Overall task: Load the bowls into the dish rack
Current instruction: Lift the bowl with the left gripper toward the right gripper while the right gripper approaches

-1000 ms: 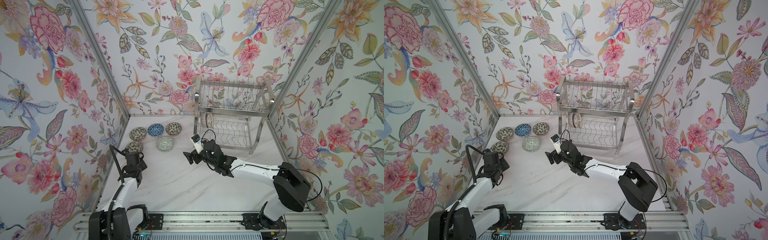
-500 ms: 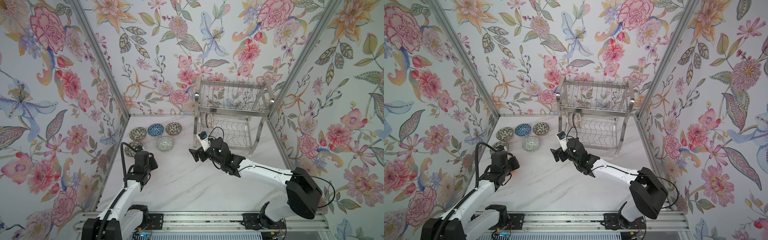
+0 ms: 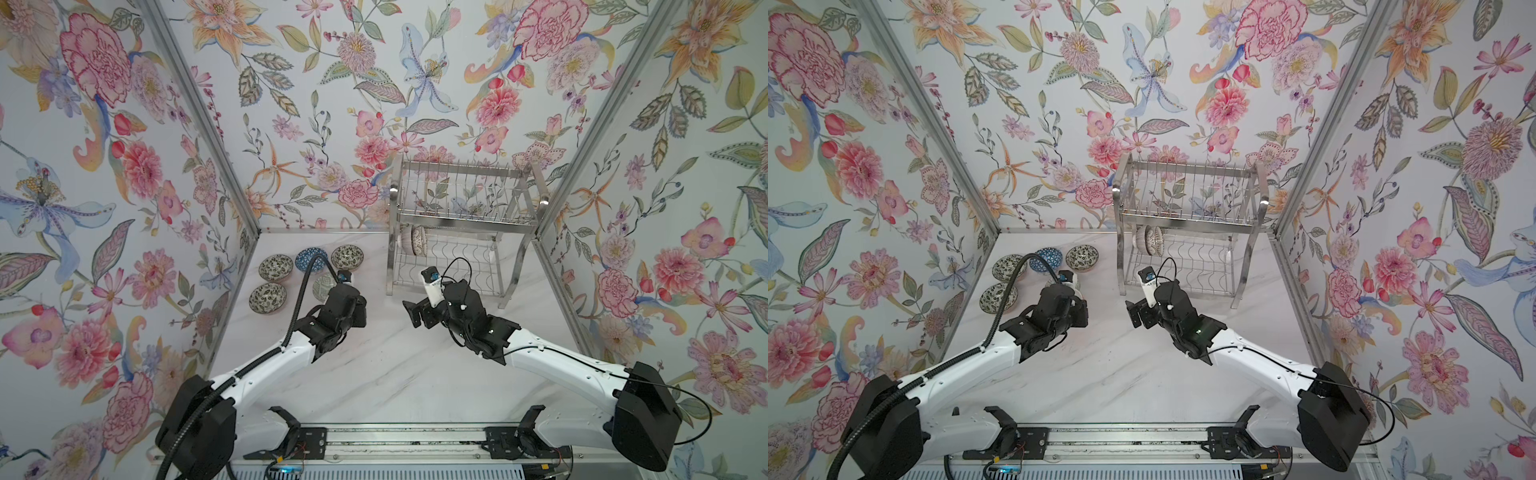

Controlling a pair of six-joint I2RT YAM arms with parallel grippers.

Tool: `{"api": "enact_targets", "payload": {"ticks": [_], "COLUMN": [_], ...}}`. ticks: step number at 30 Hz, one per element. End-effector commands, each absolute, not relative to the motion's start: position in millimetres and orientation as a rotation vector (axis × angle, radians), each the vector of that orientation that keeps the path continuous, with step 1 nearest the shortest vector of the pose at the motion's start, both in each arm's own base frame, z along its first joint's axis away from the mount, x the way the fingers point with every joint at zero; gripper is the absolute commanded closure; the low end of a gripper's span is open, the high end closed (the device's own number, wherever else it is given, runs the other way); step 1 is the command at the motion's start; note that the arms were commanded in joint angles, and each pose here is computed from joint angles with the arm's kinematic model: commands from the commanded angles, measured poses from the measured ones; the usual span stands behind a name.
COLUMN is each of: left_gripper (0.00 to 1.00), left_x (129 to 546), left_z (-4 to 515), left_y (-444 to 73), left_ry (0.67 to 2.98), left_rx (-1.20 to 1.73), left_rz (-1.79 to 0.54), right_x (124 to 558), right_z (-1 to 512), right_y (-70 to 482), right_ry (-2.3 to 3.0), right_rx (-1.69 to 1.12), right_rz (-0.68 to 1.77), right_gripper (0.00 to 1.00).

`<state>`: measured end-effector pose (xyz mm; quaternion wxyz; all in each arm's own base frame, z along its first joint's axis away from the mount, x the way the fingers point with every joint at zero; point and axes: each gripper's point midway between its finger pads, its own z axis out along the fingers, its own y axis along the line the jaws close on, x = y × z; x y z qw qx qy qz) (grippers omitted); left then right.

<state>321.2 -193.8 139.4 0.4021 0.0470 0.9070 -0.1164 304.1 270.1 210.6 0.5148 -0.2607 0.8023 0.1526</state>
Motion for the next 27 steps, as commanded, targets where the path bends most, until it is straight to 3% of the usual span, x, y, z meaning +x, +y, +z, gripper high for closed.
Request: {"api": "enact_targets", "payload": {"ticks": [1,13,24,27], "left_gripper": [1.0,1.0,1.0,0.94], "left_x": [328,324,319,317], "left_z": [135,96,82,79], "left_y": [-219,-315,-345,-350], "left_ry": [2.288,2.335,2.353,2.36], "left_rx": [0.216,0.492,0.556,0.546], "left_rz": [-0.265,-0.284,-0.312,-0.355], "right_x": [299,288,291,293], "right_z": [205,186,181,179], "right_y": [250,209,153,148], "right_ry": [1.961,2.058,2.102,2.112], "right_rx": [-0.593,-0.504,-0.272,-0.244], "right_rz": [0.333,0.266,0.198,0.233], "right_gripper": [0.01,0.01,0.01,0.01]}}
